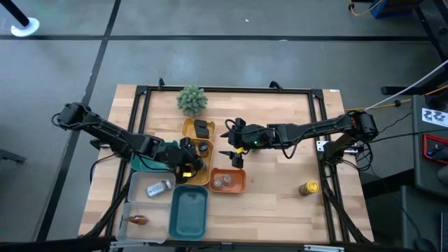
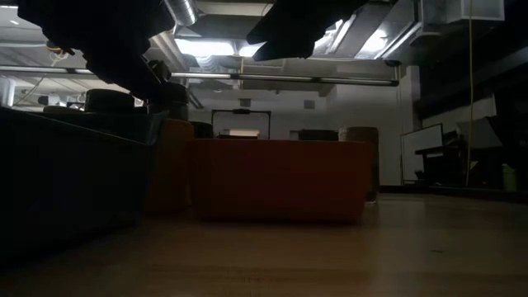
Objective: Sort spices by type
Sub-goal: Put the black seasoning bottle into the bottom yellow bin
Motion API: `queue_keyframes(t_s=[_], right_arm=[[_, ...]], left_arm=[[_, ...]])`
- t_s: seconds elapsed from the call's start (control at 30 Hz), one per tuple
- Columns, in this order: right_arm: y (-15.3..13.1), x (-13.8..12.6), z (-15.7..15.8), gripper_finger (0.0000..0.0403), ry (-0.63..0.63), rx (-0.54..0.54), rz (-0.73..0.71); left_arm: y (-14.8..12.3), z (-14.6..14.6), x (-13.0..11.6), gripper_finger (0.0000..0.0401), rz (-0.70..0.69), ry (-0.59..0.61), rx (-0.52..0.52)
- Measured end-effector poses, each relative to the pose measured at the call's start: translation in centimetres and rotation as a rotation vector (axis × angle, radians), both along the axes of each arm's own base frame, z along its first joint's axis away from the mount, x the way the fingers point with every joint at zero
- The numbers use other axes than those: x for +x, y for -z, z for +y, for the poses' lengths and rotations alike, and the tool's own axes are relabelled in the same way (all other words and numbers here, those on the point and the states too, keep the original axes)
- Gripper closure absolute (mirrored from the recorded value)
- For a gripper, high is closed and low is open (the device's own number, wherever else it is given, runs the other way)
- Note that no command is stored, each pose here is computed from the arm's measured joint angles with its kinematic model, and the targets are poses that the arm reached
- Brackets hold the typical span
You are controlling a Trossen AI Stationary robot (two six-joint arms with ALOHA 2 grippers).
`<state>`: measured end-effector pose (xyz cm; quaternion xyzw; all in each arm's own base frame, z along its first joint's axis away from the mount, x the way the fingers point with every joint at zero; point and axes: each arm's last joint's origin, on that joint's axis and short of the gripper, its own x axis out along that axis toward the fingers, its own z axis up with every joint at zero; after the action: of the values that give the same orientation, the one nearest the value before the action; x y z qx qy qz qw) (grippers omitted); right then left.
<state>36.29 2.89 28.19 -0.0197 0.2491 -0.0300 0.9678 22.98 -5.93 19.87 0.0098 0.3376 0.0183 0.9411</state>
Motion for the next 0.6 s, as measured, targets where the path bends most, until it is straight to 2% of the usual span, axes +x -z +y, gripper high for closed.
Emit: queue_keyframes(t_s=[0.2,0.6], right_arm=[[0.0,0.0,0.01,0.0105,0.0,0.0,0.0],[0.01,0.0,0.0,0.0105,0.0,0.0,0.0]], left_arm=[[0.02,0.0,-0.02,0.0197,0.004,0.017,0.021],[0.05,0.0,-0.02,0.0147,0.007,0.015,0.019]])
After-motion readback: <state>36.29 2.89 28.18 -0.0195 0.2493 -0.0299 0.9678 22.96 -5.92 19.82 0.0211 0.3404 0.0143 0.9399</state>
